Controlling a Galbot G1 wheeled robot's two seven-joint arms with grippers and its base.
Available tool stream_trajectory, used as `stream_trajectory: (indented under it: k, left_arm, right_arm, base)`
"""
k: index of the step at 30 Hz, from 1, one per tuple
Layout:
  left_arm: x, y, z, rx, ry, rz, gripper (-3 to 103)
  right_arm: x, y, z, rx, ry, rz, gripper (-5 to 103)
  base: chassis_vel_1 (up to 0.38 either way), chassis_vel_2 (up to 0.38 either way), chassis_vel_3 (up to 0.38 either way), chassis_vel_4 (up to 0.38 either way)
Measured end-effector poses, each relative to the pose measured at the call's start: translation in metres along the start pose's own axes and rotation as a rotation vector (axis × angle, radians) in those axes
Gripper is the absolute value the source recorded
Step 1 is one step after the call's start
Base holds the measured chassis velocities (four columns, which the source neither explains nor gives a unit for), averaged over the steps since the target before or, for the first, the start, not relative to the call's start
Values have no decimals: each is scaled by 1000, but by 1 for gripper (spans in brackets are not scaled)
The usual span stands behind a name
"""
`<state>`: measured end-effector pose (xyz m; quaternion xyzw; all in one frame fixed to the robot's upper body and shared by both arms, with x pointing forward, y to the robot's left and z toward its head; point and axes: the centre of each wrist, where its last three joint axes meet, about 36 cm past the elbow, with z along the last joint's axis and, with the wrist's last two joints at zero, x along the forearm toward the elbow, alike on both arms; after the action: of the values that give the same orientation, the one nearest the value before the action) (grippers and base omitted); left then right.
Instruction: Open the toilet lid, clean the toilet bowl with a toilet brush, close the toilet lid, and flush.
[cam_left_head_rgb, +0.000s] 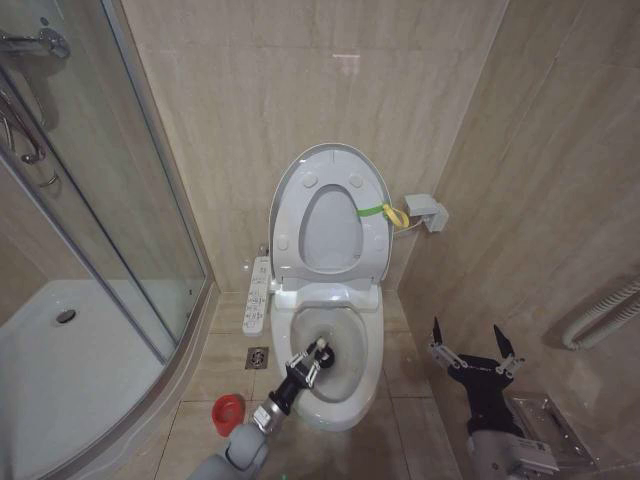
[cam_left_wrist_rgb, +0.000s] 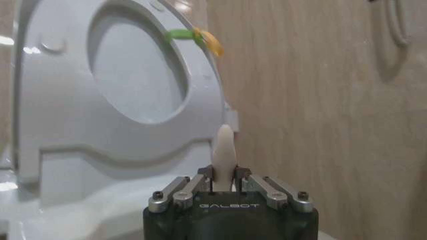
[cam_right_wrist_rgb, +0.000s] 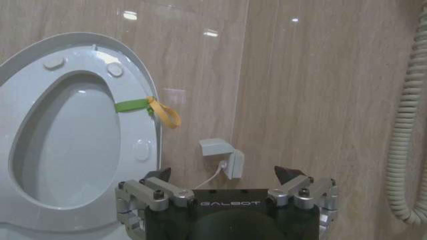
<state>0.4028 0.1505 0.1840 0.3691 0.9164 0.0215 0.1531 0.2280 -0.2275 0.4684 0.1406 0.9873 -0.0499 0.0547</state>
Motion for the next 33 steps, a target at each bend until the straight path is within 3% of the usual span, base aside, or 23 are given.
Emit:
stream_trajectory:
  k: [3,8,11,20,26,33]
  left_arm:
    - [-5,-6,2,-1,0,15,20]
    - [-47,-13,-1,-11,-50,48,20]
    - [-83,-27,-5,-6,-92,87,20]
    - [-128,-65,-15,35,-154,150,20]
    - [-132,-68,-21,38,-175,161,20]
    - [-140,-58,-38,26,-214,161,20]
  right_arm:
    - [0,0,0,0,0,0,100]
    - [0,0,0,0,0,0,100]
    - [0,0,0,0,0,0,100]
    - [0,0,0,0,0,0,100]
    - [0,0,0,0,0,0,100]
    - [0,0,0,0,0,0,100]
  base:
    - [0,0,0,0]
    - [0,0,0,0]
    - [0,0,0,0]
    - [0,0,0,0]
    - [0,0,0,0]
    - [0,0,0,0]
